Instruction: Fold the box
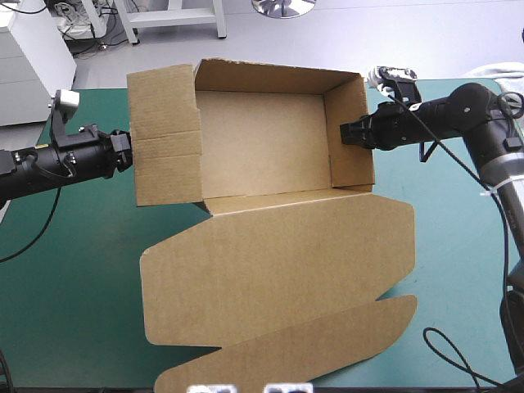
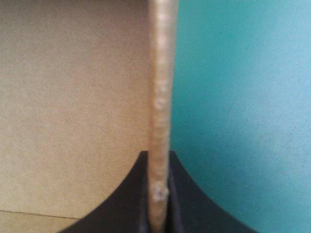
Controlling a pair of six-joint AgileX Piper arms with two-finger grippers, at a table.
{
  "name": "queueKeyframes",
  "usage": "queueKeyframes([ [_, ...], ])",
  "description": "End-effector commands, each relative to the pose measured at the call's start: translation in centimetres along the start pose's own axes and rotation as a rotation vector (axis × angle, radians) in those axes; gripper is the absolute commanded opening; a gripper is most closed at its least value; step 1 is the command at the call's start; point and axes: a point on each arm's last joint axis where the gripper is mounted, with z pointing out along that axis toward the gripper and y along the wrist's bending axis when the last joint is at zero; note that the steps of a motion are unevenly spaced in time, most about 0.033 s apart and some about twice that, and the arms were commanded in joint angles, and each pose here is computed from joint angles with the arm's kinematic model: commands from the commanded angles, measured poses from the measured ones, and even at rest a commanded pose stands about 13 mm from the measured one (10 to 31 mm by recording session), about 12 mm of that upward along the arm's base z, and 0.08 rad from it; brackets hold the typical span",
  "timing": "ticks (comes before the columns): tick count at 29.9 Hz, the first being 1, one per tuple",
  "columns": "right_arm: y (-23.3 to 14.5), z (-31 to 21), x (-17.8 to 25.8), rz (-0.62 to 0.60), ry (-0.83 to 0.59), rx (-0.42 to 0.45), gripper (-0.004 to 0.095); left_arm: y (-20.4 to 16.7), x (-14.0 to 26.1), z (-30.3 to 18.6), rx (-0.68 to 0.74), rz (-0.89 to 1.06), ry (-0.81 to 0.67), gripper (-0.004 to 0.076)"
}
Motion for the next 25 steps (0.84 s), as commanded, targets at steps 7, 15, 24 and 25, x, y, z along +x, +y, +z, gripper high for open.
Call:
queueKeyframes([
  [7, 1.4, -0.6, -1.4, 0.032, -0.122, -0.049, -0.0015, -2.3, -0.3, -0.6, 0.081, 0.031, -0.033, -0.0010],
  [15, 2.4, 1.1, -1.4, 0.019, -0.124, -0.069, -0.0015, -2.3, -0.3, -0.5, 0.079, 0.034, -0.039, -0.0010],
  [24, 3.8, 3.2, -1.3, -0.007, -0.126, -0.081, -0.0015, -1.6, -0.3, -0.5, 0.003, 0.065, -0.040, -0.0010],
  [25, 3.8, 3.2, -1.4, -0.007, -0.130, -0.080, -0.0015, -1.5, -0.3, -0.5, -0.010, 0.071, -0.032, -0.0009],
])
